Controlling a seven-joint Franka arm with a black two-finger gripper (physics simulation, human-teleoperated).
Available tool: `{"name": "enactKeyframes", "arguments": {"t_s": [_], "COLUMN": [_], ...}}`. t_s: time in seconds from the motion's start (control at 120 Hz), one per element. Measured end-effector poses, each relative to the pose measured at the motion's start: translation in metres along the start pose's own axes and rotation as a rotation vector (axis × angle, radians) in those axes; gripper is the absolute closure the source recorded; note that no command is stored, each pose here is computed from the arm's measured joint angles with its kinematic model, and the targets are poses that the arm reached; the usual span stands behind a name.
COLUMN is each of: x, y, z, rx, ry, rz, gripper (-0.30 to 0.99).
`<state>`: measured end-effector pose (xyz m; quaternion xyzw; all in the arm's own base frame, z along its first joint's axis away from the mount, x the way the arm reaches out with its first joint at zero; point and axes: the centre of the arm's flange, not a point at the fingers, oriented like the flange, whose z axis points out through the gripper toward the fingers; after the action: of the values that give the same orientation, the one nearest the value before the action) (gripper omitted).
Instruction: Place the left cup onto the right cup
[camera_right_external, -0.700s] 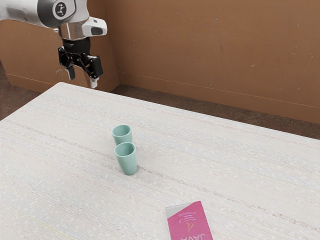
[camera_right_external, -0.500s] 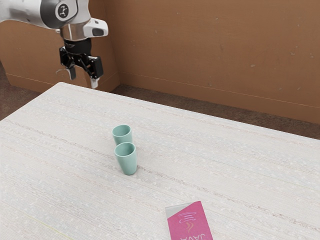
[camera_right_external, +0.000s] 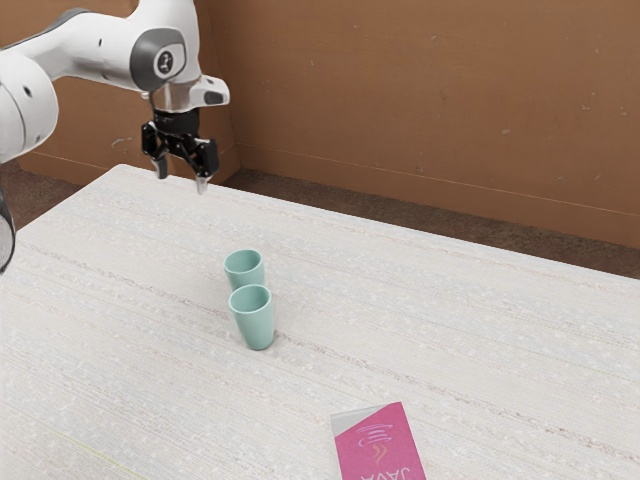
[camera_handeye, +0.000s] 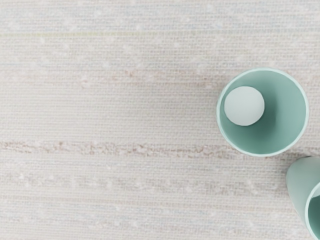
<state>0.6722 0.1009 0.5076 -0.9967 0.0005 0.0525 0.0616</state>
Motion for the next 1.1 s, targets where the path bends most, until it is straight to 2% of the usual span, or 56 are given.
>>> {"name": "enactKeyframes", "arguments": {"t_s": [0.183,0.3,0.45,0.658,1.1], "x": [0.032,0.043,0.044,0.044,0.047], "y": [0.0,0.004,0.001,0.005,0.025], "z": [0.034,0.064,0.103,0.125,0.174], "rx": [-0.005,-0.015,-0.057,-0.133,-0.16], "ry": [0.027,0.023,0.009,0.011,-0.018], "rz": [0.009,0.018,0.009,-0.01,0.007], "gripper": [0.0,0.0,0.0,0.0,0.0]}}
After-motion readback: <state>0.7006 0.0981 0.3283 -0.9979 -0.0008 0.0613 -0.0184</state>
